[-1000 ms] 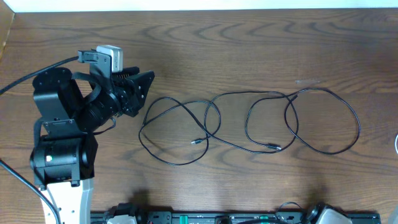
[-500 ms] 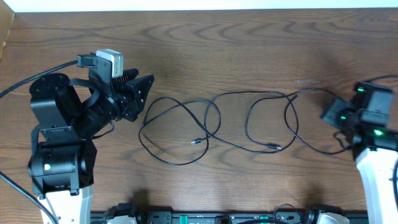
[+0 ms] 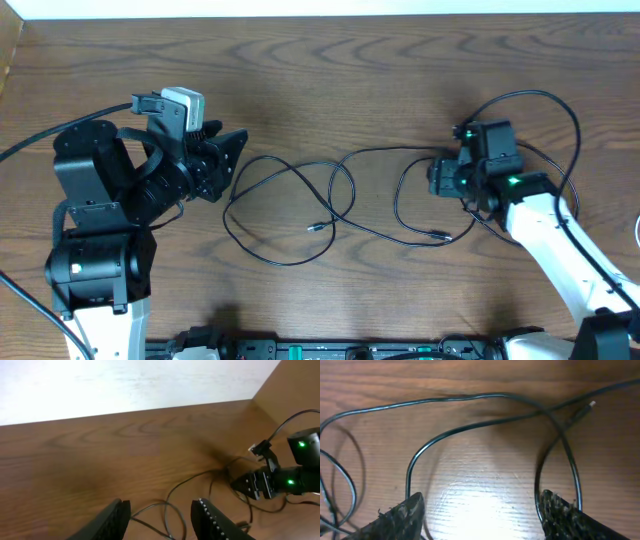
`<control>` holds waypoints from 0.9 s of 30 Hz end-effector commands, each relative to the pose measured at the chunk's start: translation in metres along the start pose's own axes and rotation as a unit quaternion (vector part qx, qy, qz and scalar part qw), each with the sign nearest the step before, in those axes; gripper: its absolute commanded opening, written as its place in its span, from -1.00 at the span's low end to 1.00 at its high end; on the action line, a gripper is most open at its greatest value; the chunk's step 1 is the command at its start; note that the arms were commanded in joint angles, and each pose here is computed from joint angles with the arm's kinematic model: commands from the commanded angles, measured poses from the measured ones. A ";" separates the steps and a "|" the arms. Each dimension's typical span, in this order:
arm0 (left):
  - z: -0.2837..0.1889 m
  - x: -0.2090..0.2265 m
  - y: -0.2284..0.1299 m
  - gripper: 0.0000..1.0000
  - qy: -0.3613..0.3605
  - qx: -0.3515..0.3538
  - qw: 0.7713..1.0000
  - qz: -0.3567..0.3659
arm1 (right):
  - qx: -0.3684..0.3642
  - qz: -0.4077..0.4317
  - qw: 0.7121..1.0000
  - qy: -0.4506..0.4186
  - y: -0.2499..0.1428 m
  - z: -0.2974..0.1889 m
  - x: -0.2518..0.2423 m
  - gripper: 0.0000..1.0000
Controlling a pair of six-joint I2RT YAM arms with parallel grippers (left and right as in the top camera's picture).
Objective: Untangle cables
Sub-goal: 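Move right gripper to the black cables at center-right and grasp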
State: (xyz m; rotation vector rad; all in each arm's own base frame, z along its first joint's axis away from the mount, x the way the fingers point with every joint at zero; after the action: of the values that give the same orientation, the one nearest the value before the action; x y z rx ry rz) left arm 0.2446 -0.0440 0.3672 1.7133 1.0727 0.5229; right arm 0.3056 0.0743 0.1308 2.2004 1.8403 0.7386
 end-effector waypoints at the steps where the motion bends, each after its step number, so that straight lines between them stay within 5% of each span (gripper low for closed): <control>1: 0.002 0.005 -0.008 -0.10 0.018 0.011 1.000 0.008 | -0.004 0.005 1.000 -0.003 0.007 0.006 0.006 0.47; 13: 0.004 0.005 -0.016 -0.09 0.015 0.025 1.000 0.002 | 0.000 -0.113 0.992 -0.062 0.035 0.020 0.004 0.69; 27: 0.012 0.007 -0.033 -0.09 0.011 0.048 0.999 -0.013 | 0.072 -0.109 0.983 -0.132 0.031 0.044 -0.024 0.72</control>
State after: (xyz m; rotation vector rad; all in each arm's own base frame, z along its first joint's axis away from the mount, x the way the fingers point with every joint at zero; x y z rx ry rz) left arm 0.2449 -0.0410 0.3404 1.7587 1.1454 0.4849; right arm 0.3489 0.0550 0.1057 2.0165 1.9975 0.3178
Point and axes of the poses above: each gripper's point midway between its finger pads, its own z axis out along the fingers, its own x axis along the line the jaws close on, y = z × x, the point moved 6 cm from there along -z, back along the fingers, and after that the axes turned 7 degrees about z, right-handed, at the moved point
